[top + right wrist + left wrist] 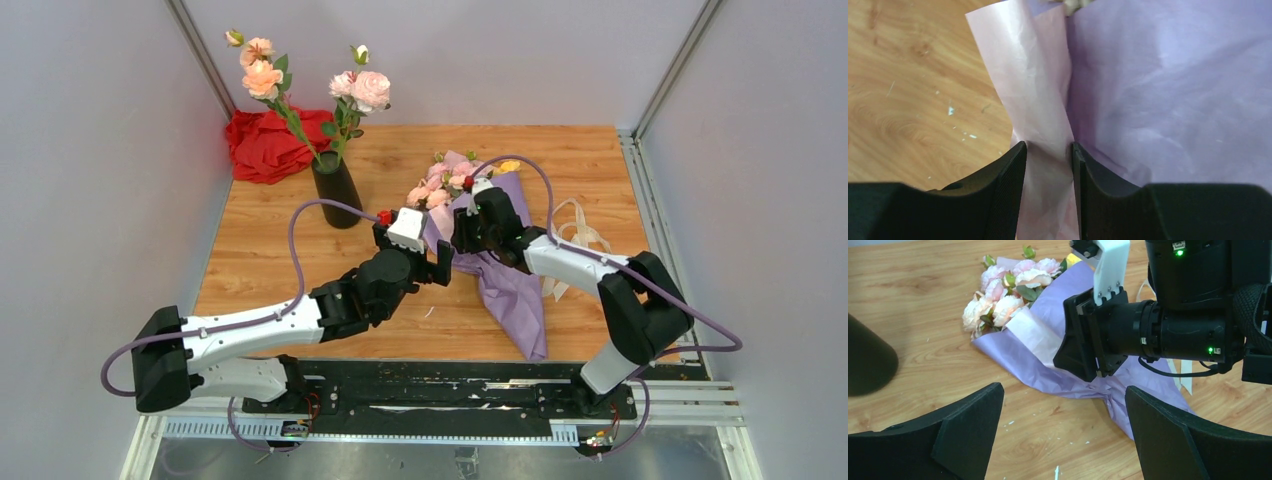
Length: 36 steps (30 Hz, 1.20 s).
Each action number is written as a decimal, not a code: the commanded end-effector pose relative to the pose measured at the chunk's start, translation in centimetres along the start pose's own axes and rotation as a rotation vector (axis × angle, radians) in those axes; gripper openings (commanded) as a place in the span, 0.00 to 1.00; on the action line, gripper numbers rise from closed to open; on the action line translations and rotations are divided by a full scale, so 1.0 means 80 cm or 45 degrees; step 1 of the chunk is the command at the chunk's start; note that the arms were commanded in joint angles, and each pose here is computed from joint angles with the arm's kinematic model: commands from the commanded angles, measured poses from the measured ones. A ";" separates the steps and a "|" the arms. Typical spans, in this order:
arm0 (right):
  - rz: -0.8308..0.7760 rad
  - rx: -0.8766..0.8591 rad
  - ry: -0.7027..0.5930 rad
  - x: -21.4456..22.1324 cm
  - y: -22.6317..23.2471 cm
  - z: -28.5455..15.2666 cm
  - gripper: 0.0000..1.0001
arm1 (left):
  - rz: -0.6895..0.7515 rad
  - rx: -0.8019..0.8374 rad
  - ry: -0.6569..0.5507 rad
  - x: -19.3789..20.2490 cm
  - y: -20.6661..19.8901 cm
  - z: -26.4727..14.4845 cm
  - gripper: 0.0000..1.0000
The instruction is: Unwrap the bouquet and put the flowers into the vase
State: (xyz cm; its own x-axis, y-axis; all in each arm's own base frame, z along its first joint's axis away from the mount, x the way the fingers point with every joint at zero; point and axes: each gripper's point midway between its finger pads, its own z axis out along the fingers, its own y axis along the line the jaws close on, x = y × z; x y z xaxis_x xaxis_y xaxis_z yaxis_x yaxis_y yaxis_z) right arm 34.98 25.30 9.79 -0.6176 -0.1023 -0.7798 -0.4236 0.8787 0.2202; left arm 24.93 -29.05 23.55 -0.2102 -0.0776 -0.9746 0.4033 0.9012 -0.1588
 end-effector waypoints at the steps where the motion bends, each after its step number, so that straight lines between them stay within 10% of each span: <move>1: -0.107 -0.075 0.019 -0.002 0.029 0.003 0.42 | 0.042 -0.119 0.032 0.012 0.018 -0.010 1.00; 12: -0.197 -0.693 0.207 0.028 0.131 -0.024 0.44 | 0.041 -0.285 0.027 -0.010 0.050 -0.035 1.00; 20: -0.235 -0.757 0.346 0.049 0.157 -0.041 0.45 | 0.006 -0.348 0.003 -0.044 0.067 -0.055 1.00; 36: -0.239 -0.532 0.026 -0.004 0.123 -0.122 0.45 | 0.010 -0.514 0.006 -0.058 0.079 -0.034 1.00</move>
State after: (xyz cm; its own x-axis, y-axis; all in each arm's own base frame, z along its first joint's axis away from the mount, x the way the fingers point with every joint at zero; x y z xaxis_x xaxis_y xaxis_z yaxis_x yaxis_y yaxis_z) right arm 24.09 31.24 18.11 -0.5105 -0.2809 -0.8127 -0.8066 0.4838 0.3395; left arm 24.88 -21.62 26.75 -0.2227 -0.0611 -0.9730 0.0765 0.9939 -0.0799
